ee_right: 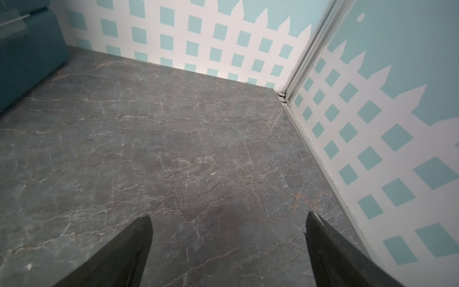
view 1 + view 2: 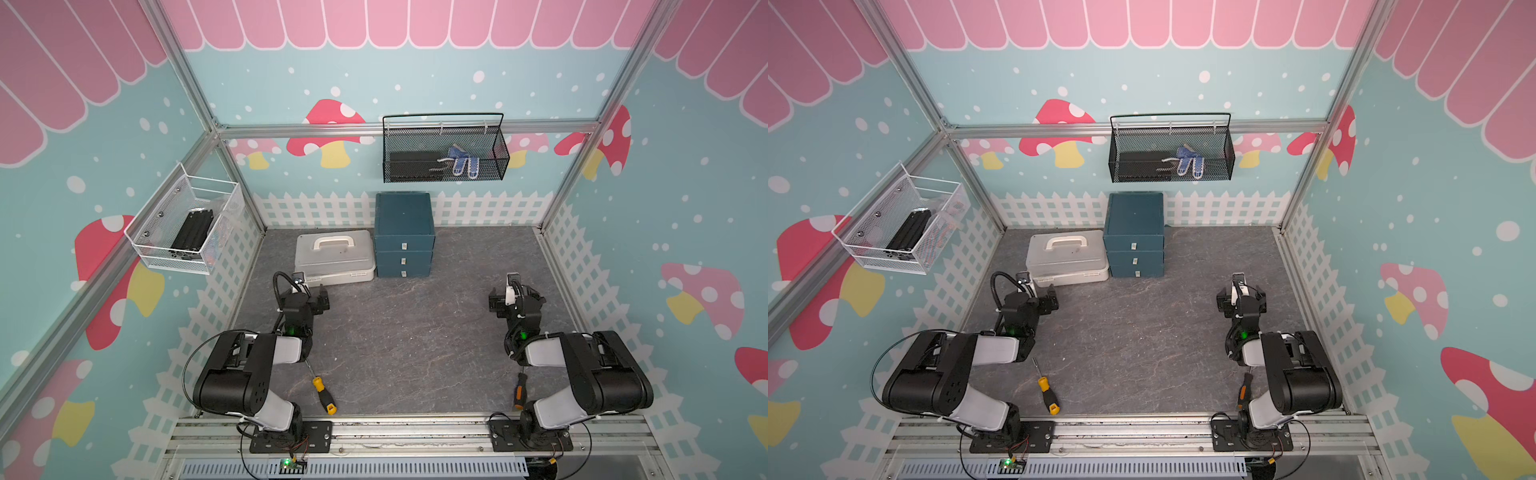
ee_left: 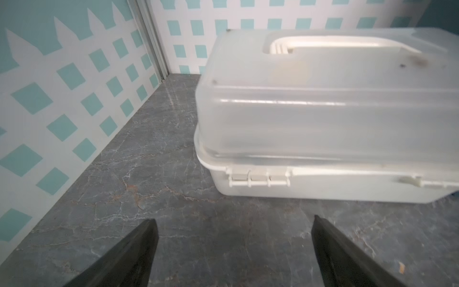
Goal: Place the cookies into the drawer by color
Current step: Reset both arms
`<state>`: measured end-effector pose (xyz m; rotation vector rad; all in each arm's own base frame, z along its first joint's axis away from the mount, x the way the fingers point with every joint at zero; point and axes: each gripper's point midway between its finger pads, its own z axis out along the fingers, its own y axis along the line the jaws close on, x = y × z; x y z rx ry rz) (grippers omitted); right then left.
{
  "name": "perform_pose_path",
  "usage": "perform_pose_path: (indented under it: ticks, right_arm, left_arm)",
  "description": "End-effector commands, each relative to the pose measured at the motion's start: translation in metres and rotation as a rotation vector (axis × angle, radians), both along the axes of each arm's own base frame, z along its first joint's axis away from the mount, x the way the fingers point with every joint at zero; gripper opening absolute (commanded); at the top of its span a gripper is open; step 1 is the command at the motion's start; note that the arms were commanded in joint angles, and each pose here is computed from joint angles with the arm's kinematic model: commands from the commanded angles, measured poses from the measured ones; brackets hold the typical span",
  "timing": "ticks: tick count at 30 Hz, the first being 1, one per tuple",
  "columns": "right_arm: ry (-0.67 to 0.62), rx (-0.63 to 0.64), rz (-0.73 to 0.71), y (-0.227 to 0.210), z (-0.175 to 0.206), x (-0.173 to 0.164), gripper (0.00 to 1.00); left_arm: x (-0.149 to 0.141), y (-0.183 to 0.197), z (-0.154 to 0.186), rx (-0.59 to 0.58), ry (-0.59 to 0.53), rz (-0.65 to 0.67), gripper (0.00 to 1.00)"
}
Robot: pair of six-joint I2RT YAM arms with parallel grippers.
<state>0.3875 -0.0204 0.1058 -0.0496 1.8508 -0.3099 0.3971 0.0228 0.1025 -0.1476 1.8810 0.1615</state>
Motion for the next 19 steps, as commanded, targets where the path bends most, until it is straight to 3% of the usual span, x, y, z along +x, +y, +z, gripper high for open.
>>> perform_pose_path:
  ticks: [1,19]
  right_arm:
    - [0.019,0.039,0.003,0.0010,-0.0050,-0.0015,0.99]
    - [0.023,0.047,0.022,0.0024,-0.0051,-0.0002,0.99]
  left_arm:
    - [0.0077,-0.0050,0.0134,-0.030,-0.052,-0.030,0.99]
    - [0.0059,-0.0052,0.0124,-0.030,-0.046,-0.031,0.99]
